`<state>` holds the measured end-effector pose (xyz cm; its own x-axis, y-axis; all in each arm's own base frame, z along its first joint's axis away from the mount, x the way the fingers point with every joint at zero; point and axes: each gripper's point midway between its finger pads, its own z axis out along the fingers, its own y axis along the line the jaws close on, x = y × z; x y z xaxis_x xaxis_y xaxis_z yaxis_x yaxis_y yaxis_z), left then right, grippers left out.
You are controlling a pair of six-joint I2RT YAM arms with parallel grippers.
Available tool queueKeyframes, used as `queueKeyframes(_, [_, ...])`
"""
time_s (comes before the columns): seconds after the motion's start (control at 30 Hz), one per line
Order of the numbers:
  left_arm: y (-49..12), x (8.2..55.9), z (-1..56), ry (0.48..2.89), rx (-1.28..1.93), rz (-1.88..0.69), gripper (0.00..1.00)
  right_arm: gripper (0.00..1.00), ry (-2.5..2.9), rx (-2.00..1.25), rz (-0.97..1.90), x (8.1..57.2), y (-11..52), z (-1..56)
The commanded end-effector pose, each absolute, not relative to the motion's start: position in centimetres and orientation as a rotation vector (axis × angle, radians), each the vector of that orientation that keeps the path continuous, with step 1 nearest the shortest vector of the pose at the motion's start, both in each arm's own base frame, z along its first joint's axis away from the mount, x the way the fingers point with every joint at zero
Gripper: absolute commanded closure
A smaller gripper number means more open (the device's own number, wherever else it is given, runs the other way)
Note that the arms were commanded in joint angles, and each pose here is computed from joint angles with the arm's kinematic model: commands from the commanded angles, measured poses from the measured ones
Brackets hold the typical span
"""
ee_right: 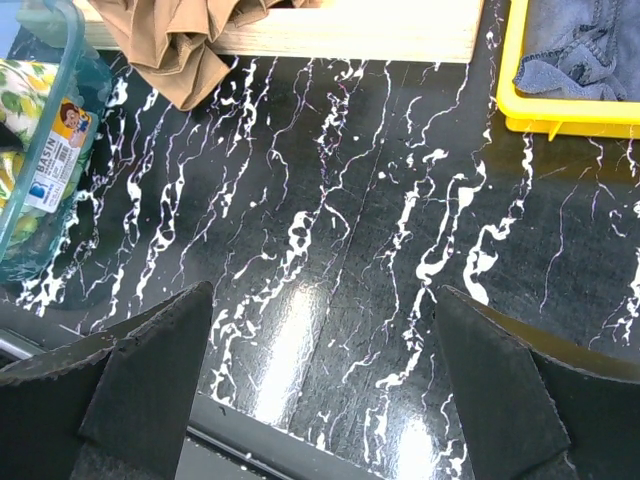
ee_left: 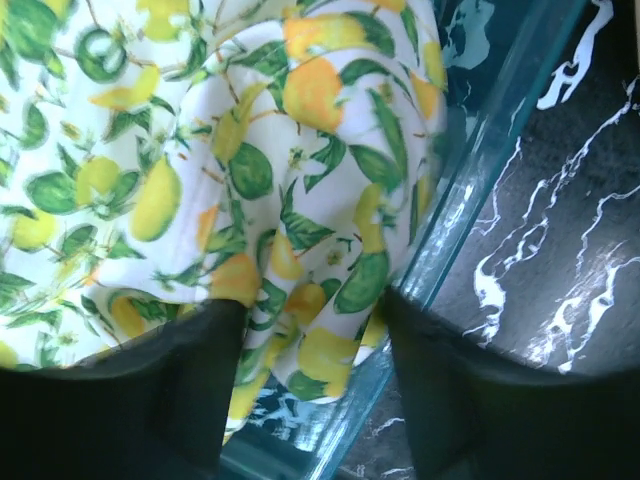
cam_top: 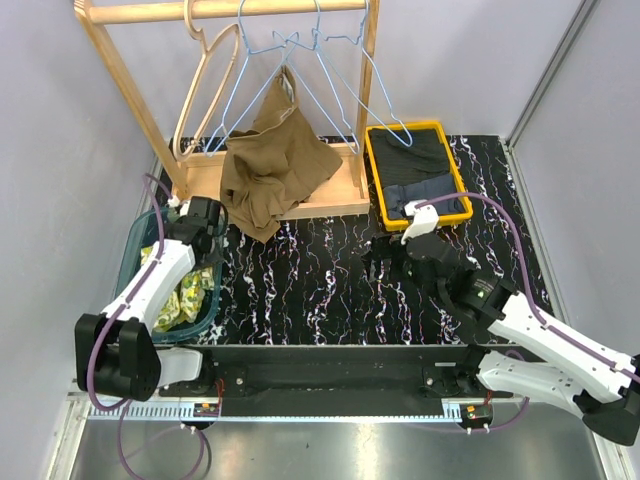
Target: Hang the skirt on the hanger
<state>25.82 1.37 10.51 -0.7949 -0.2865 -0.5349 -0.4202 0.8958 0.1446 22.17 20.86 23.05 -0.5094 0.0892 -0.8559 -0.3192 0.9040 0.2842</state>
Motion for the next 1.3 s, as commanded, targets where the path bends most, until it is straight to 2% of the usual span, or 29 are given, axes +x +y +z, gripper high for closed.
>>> queueKeyframes(0.0, [1.3, 27.1, 11.8, 2.503, -0.509, 0.295, 0.88, 0.00, 2.014, -0.112, 0.530, 22.3, 20.5, 23.9])
queueKeyframes(0.03, [1.4, 27.1, 12.2, 2.492, -0.509, 0.293, 1.00, 0.00, 2.013, -0.109, 0.531, 22.2, 20.4, 23.9])
queueKeyframes(0.23, [1.4, 26.6, 18.9, 2.332, -0.450, 0.214, 1.00, 0.00, 2.002, -0.110, 0.547, 21.8, 20.1, 24.0])
queueKeyframes(0.53, [-3.1, 22.7, 35.6, 1.968, -0.136, -0.193, 1.00, 0.00, 1.982, -0.096, 0.527, 22.2, 19.8, 24.8])
queueKeyframes(0.8, [-9.8, 17.4, 48.0, 1.675, 0.207, -0.591, 1.00, 0.00, 1.885, -0.087, 0.485, 23.0, 18.8, 28.4])
queueKeyframes(1.0, [-14.2, 15.8, 51.4, 1.546, 0.413, -0.868, 1.00, 0.00, 1.766, -0.174, 0.558, 22.5, 19.3, 31.9])
queueKeyframes(1.17, [-16.9, 17.0, 49.8, 1.514, 0.482, -1.090, 1.00, 0.00, 1.698, -0.288, 0.664, 21.5, 21.2, 32.8])
queueKeyframes(1.27, [-18.7, 18.6, 46.3, 1.562, 0.495, -1.195, 1.00, 0.00, 1.699, -0.346, 0.729, 21.4, 23.2, 31.5])
